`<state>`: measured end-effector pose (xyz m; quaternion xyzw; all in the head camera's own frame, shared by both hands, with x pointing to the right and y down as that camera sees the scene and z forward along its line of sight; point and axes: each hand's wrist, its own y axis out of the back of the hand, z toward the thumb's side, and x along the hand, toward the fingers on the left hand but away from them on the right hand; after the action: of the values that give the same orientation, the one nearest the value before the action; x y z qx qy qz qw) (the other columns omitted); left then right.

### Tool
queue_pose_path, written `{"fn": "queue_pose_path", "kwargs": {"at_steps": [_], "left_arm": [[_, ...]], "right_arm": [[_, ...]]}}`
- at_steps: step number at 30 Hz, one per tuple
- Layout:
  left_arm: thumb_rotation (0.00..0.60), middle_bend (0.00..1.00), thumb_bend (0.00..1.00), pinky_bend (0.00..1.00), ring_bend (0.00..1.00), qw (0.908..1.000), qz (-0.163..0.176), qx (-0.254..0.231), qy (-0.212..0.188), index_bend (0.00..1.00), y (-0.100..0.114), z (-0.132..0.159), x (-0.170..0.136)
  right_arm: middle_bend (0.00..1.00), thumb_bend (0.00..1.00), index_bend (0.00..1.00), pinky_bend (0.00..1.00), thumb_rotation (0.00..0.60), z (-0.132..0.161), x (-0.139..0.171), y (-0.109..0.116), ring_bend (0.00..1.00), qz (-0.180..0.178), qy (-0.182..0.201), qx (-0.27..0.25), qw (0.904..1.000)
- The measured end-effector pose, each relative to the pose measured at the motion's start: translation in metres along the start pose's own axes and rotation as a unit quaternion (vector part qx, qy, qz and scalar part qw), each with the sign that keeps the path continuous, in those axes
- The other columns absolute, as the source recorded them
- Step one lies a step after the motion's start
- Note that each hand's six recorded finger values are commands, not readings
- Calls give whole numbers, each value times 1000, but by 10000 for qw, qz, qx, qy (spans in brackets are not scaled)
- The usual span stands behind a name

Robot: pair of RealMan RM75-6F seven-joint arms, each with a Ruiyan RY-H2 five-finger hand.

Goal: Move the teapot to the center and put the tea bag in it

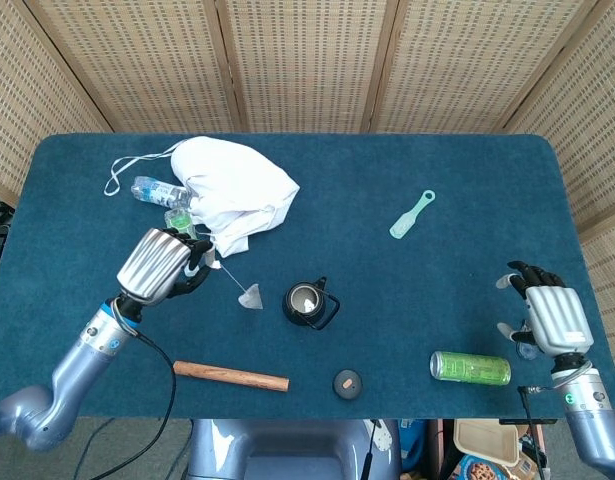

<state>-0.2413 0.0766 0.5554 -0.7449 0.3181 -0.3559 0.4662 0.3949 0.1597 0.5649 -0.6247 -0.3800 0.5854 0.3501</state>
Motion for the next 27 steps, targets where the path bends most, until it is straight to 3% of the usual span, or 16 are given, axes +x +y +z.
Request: {"fn": "queue_pose_path", "kwargs": {"at_steps": [14, 27], "left_arm": [[600, 709, 522, 660, 682, 9987, 107, -123, -475, 626, 8, 40, 41], [600, 709, 521, 660, 682, 9977, 99, -154, -658, 629, 7, 62, 62]], "right_arm": [[270, 198, 409, 312, 600, 10, 5, -5, 236, -203, 168, -156, 9995], [270, 198, 409, 313, 600, 10, 9, -5, 235, -255, 191, -214, 9993]]}}
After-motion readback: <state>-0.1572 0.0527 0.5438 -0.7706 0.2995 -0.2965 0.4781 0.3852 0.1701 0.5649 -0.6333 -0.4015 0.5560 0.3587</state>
